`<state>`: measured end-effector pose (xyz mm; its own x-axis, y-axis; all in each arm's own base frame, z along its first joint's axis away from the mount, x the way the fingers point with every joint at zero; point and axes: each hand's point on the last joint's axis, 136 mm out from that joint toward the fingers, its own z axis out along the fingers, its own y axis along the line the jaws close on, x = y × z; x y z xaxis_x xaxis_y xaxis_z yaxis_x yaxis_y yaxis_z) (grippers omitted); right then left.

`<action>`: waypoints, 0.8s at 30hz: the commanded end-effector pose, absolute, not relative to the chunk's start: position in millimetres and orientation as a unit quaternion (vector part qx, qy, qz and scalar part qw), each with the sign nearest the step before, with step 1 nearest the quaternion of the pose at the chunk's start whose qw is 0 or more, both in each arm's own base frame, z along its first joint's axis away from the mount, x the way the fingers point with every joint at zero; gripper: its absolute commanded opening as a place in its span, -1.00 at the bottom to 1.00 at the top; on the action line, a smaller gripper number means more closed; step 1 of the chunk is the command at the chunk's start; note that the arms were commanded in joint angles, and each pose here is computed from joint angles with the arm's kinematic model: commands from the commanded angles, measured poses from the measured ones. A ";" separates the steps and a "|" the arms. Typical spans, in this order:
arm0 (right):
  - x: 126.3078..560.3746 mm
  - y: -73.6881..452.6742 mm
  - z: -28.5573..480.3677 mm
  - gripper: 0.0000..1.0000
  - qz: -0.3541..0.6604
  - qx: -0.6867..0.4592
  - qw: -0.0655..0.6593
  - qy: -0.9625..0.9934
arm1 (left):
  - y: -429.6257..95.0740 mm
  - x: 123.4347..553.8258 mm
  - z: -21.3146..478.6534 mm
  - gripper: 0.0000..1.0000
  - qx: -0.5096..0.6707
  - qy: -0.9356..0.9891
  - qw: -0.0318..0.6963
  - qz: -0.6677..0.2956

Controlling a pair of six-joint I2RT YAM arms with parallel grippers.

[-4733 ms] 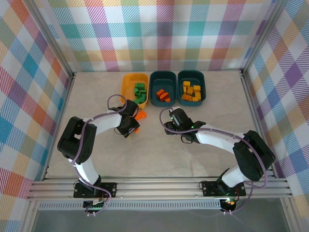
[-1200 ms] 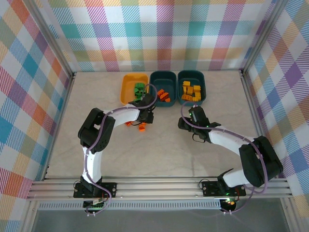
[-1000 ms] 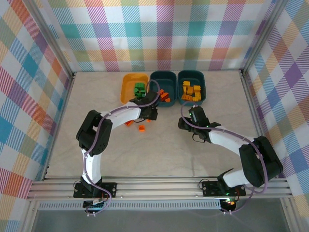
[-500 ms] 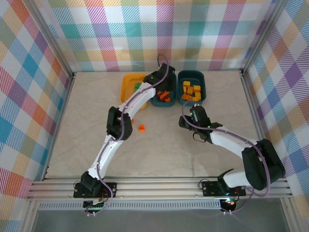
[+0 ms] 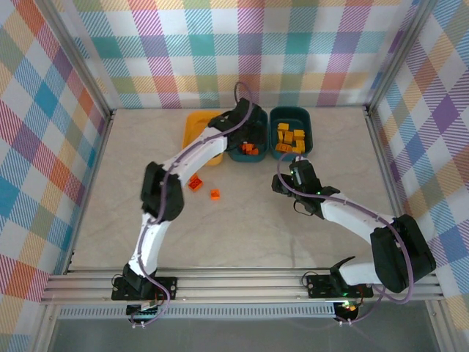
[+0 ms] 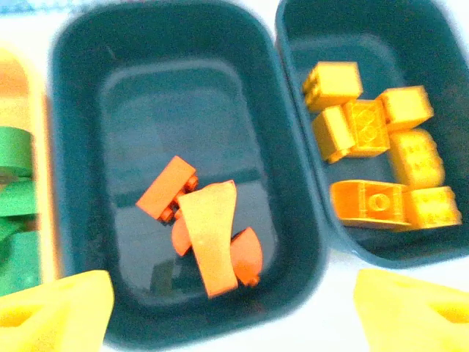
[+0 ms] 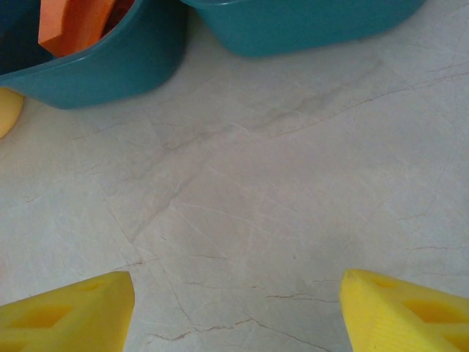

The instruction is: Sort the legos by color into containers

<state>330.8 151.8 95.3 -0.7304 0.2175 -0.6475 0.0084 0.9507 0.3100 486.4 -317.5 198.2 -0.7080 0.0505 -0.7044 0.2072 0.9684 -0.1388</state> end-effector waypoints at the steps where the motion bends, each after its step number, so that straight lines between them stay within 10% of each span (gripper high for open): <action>1: 329.4 151.8 97.2 0.48 0.145 0.057 0.368 0.916 | -274.4 467.9 212.4 0.77 0.003 0.913 0.399 -0.084; 12: 330.6 167.1 82.9 0.46 0.172 0.054 0.336 0.924 | -205.9 323.8 68.8 0.43 -0.136 0.969 0.190 -0.079; 24: 329.0 164.7 82.1 0.46 0.166 0.052 0.337 0.925 | -217.1 326.2 35.0 0.40 -0.102 0.981 0.153 -0.059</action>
